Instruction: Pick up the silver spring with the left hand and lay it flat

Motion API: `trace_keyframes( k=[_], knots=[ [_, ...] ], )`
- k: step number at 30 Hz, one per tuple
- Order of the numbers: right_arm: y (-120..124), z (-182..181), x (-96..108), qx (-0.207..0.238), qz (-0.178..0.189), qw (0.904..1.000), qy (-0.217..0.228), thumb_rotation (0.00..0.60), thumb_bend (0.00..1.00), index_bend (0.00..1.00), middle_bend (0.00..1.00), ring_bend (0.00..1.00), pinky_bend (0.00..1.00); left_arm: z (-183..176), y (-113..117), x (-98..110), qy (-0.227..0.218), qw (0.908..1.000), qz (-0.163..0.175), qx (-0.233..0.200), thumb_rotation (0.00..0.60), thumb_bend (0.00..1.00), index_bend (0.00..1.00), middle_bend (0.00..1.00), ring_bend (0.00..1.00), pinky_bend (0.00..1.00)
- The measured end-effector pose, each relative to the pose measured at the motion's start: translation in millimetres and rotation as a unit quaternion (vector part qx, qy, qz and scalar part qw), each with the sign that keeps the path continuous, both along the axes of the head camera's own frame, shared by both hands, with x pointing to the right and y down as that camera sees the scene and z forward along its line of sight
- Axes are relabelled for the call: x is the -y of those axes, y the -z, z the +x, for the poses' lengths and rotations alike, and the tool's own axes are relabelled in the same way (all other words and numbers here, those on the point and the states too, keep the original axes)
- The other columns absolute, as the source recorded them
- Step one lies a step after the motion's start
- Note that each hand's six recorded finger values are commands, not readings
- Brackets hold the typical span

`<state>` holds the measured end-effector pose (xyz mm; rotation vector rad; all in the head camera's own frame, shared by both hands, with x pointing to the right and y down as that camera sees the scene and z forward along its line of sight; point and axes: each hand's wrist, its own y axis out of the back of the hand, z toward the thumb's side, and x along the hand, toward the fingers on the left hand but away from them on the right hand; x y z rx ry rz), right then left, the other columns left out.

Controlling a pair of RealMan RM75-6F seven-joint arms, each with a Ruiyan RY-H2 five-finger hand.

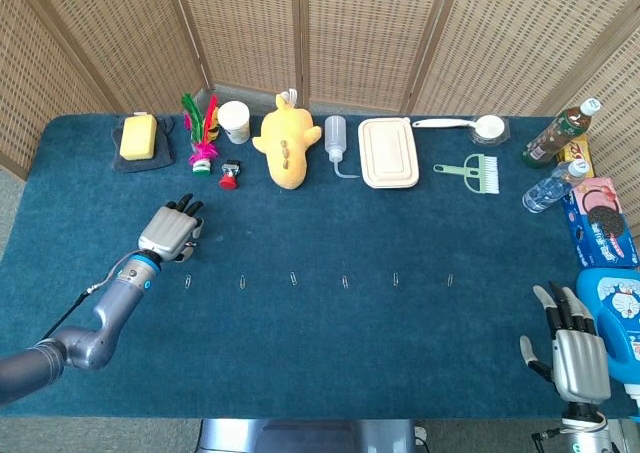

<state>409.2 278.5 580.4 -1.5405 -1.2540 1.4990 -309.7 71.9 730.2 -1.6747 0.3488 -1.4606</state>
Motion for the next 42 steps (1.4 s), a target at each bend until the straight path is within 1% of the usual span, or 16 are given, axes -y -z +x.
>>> trace_keyframes(
  k=[16, 35, 42],
  knots=[
    [-0.2, 2.3, -1.4, -0.001, -0.001, 1.0, -0.003, 0.6, 0.39, 0.12, 0.11, 0.06, 0.14, -1.8, -2.3, -1.6, 0.004, 1.0, -0.004, 0.008, 0.582, 0.59, 0.48, 0.13, 0.01, 0.22],
    [2.1, 4.9, -6.3, -0.004, -0.002, 1.0, -0.007, 0.6, 0.39, 0.12, 0.11, 0.06, 0.14, -6.6, -4.3, -3.5, 0.001, 0.9997, -0.008, 0.022, 0.583, 0.6, 0.5, 0.13, 0.01, 0.22],
    [2.8, 5.2, -6.7, -0.003, -0.001, 1.0, -0.008, 0.6, 0.39, 0.12, 0.11, 0.06, 0.14, -5.7, -5.1, -4.7, -0.005, 0.9996, -0.01, 0.027, 0.581, 0.67, 0.56, 0.15, 0.02, 0.22]
  ],
)
